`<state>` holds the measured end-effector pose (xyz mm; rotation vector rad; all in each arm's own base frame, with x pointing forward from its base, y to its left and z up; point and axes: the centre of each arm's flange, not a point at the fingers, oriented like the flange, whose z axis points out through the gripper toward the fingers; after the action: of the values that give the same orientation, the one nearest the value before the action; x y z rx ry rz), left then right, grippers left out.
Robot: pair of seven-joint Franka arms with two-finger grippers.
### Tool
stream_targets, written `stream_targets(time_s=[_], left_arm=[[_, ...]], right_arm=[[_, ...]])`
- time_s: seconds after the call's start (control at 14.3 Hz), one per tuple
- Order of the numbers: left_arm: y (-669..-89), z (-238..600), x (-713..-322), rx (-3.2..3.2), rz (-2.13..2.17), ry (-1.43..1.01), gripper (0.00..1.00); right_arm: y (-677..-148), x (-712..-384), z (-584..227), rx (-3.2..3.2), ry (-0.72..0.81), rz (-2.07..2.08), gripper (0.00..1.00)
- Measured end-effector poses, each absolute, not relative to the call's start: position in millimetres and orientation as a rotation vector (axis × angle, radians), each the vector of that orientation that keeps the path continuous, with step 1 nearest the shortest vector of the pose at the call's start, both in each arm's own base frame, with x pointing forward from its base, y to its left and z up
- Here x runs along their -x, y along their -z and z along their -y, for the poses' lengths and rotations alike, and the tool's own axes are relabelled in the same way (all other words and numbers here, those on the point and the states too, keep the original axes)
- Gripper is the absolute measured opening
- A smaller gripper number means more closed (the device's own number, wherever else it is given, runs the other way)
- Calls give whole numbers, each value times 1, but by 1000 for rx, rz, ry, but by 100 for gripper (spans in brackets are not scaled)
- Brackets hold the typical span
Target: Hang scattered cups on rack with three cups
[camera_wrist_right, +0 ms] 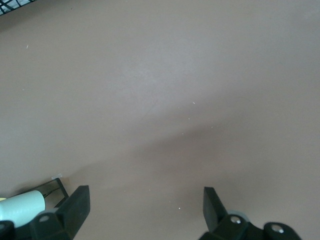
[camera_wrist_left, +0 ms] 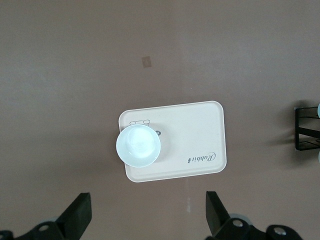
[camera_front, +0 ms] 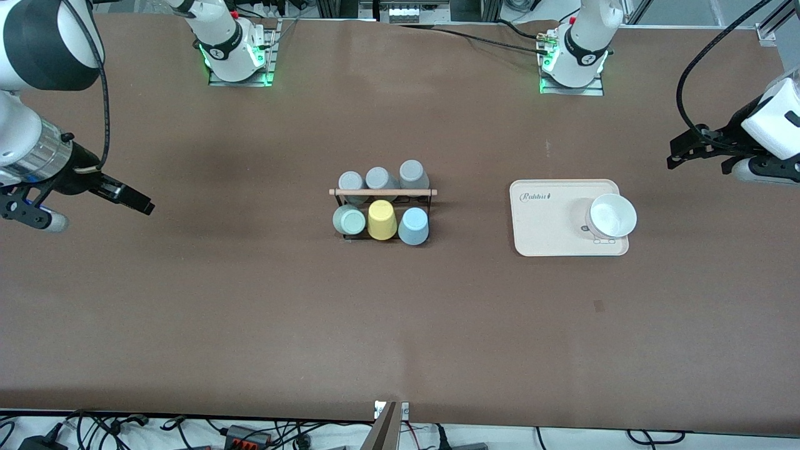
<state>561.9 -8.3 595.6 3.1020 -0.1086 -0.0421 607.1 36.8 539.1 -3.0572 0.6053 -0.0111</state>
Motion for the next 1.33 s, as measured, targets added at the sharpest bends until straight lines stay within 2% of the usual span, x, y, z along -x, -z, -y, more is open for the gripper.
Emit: stream_targets(time_s=[0.77, 1.33], left_arm=[[-596, 8, -562, -3102, 109, 42, 100], [-596, 8, -562, -3102, 109, 42, 100]], right_arm=[[-554, -603, -68, 3119, 61, -406, 100], [-557, -595, -65, 3144, -9, -305, 100]])
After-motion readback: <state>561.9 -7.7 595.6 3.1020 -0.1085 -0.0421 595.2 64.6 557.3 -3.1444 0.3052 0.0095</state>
